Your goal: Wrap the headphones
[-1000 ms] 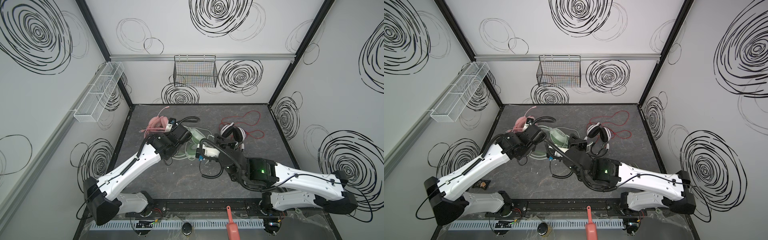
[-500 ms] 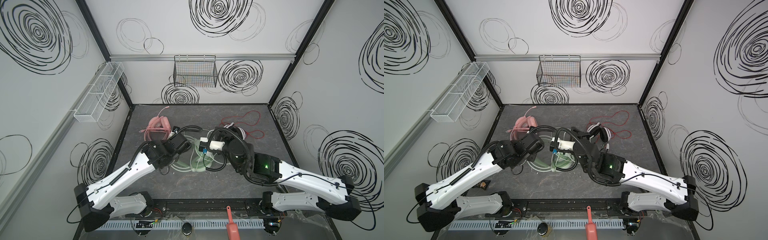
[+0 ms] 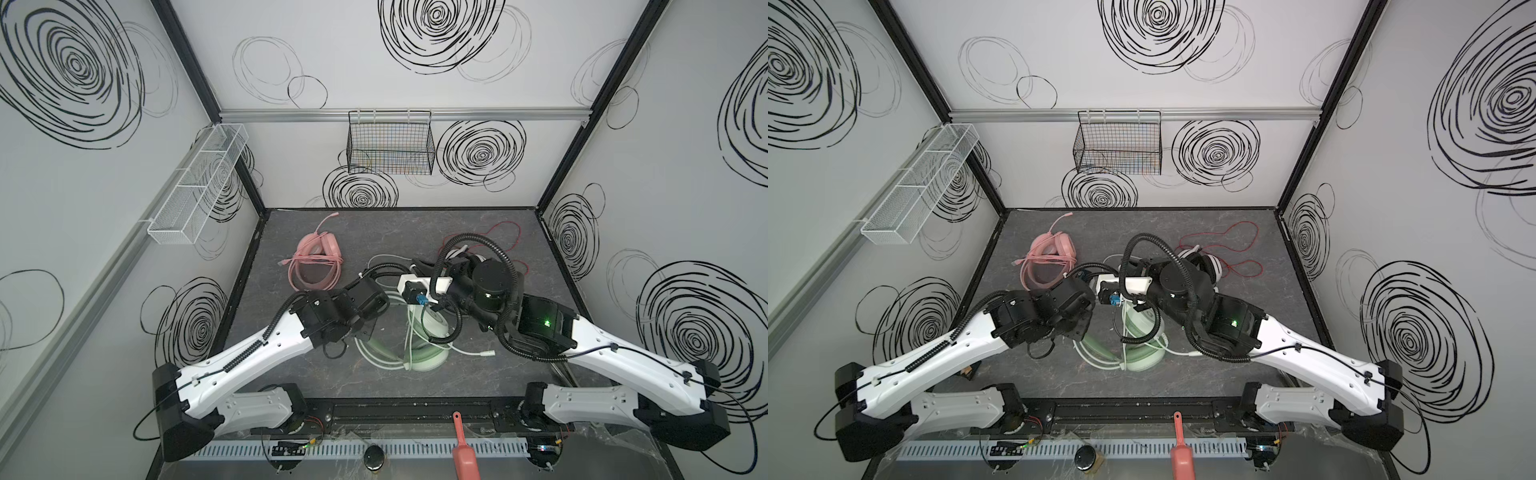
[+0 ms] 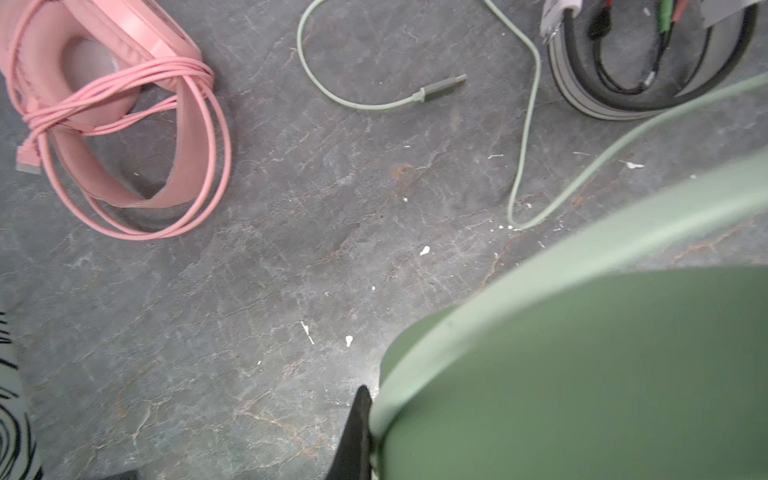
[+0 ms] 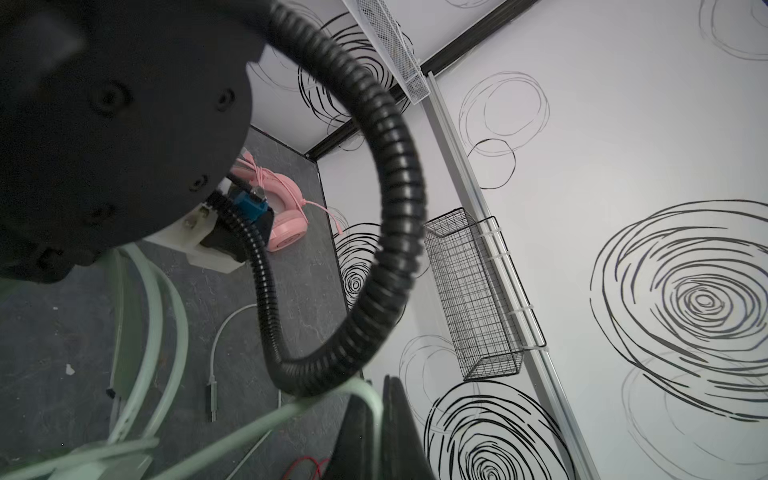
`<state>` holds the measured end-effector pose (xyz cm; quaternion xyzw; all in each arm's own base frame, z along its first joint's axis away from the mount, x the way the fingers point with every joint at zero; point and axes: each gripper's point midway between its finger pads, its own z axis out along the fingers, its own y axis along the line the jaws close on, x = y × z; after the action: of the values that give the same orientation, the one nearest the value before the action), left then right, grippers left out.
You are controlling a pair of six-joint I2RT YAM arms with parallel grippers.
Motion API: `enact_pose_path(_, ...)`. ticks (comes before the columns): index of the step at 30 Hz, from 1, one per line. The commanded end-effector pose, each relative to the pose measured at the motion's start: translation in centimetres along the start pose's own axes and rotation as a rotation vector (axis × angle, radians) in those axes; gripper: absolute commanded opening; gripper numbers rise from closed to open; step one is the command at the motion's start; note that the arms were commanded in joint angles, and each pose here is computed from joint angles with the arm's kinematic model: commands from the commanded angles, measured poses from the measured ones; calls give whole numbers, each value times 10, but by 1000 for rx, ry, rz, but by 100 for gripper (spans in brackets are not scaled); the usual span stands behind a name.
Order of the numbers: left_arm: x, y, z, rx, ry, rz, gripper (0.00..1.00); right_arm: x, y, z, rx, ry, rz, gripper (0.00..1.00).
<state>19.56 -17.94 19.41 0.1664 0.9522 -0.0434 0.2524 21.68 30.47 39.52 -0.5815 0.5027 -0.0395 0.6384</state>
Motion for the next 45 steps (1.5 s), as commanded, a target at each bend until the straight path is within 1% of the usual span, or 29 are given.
enact_pose_path(1, -14, -42, -16, 227, -61, -25, 0, -18, -10, 1, -75, -122, 172, 0)
enact_pose_path(7, -14, -65, -29, 353, -68, -34, 0, 16, -2, 22, -187, -79, 321, 0)
enact_pose_path(10, -15, -76, -36, 417, -70, -38, 0, 22, 4, 29, -227, -77, 374, 0)
enact_pose_path(13, -18, -81, -43, 454, -79, -45, 0, 29, 4, 35, -244, -65, 431, 0)
enact_pose_path(16, -24, -80, -53, 463, -98, -49, 0, 43, 7, 38, -254, -54, 486, 0)
enact_pose_path(21, -32, -69, -66, 426, -126, -63, 0, 69, 11, 35, -219, -33, 605, 0)
enact_pose_path(26, -45, -53, -79, 413, -164, -101, 0, 95, 28, 31, -218, -8, 727, 0)
enact_pose_path(29, -55, -40, -88, 401, -189, -130, 0, 94, 44, 23, -234, -84, 767, 0)
enact_pose_path(30, -59, -36, -92, 399, -197, -137, 0, 89, 51, 18, -261, -137, 772, 7)
enact_pose_path(31, -63, -32, -95, 393, -206, -141, 0, 82, 58, 13, -287, -202, 770, 18)
enact_pose_path(33, -71, -25, -102, 377, -223, -154, 0, 75, 70, 5, -319, -299, 764, 33)
enact_pose_path(34, -75, -20, -105, 367, -231, -162, 0, 75, 72, 3, -311, -331, 769, 40)
enact_pose_path(35, -80, -17, -108, 362, -239, -169, 0, 75, 76, 3, -311, -353, 769, 43)
enact_pose_path(37, -89, -10, -115, 359, -256, -186, 0, 79, 86, 4, -323, -374, 760, 48)
enact_pose_path(38, -94, -7, -118, 357, -266, -194, 0, 82, 90, 7, -327, -371, 760, 48)
enact_pose_path(42, -113, 4, -135, 342, -310, -215, 0, 100, 104, 28, -340, -302, 762, 48)
enact_pose_path(45, -127, 6, -148, 353, -345, -226, 0, 110, 111, 41, -331, -295, 750, 48)
